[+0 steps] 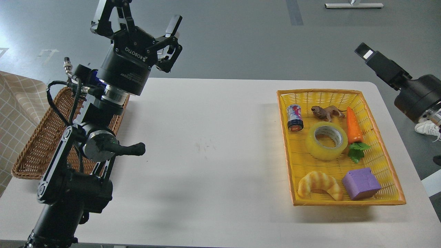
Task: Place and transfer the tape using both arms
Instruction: 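Lower the right gripper into the tray toward the yellow tape roll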
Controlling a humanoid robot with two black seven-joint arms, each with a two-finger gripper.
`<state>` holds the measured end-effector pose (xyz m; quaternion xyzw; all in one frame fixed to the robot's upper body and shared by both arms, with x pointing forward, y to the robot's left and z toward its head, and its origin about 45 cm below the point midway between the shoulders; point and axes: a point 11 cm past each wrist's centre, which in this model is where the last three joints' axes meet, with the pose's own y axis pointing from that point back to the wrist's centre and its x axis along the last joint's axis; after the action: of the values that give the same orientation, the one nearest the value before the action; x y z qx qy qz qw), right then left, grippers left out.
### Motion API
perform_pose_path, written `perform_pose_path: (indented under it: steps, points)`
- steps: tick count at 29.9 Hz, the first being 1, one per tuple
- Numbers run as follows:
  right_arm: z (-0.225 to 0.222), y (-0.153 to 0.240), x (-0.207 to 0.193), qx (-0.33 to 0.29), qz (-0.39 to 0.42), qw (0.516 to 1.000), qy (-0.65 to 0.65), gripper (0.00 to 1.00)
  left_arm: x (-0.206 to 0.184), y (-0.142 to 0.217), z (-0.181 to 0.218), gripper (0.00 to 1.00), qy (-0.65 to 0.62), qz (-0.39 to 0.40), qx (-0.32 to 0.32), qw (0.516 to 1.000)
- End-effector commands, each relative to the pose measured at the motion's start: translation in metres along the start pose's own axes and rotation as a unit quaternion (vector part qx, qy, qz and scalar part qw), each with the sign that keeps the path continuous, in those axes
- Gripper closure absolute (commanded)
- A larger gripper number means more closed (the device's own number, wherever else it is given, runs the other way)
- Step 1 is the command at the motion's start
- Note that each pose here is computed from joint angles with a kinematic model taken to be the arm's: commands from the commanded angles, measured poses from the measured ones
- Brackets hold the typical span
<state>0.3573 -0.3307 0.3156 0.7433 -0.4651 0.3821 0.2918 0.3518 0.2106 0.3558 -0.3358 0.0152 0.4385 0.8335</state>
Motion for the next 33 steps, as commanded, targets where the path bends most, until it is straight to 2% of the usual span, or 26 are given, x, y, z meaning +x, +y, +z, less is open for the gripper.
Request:
perform_pose_path:
  steps: [1,8,16,22,33]
  points:
    - [0.031,0.005,-0.004,-0.055,-0.016,0.995,0.082,0.0,0.0,0.0,0.0,0.02,0.0,0.0,0.0,1.0]
    - [0.072,0.001,-0.05,-0.112,-0.097,0.978,0.15,0.0,0.003,0.006,-0.002,0.02,0.0,0.006,0.005,1.0]
    - [0.091,-0.006,-0.091,-0.138,-0.135,0.966,0.174,0.0,0.004,0.01,-0.007,0.02,0.008,0.014,0.006,1.0]
    - [0.109,-0.013,-0.095,-0.16,-0.157,0.954,0.198,0.0,0.008,0.012,-0.007,0.02,0.006,0.018,0.009,1.0]
    - [0.105,-0.024,-0.121,-0.145,-0.195,0.95,0.196,0.0,0.011,0.017,-0.012,0.02,0.008,0.024,0.016,1.0]
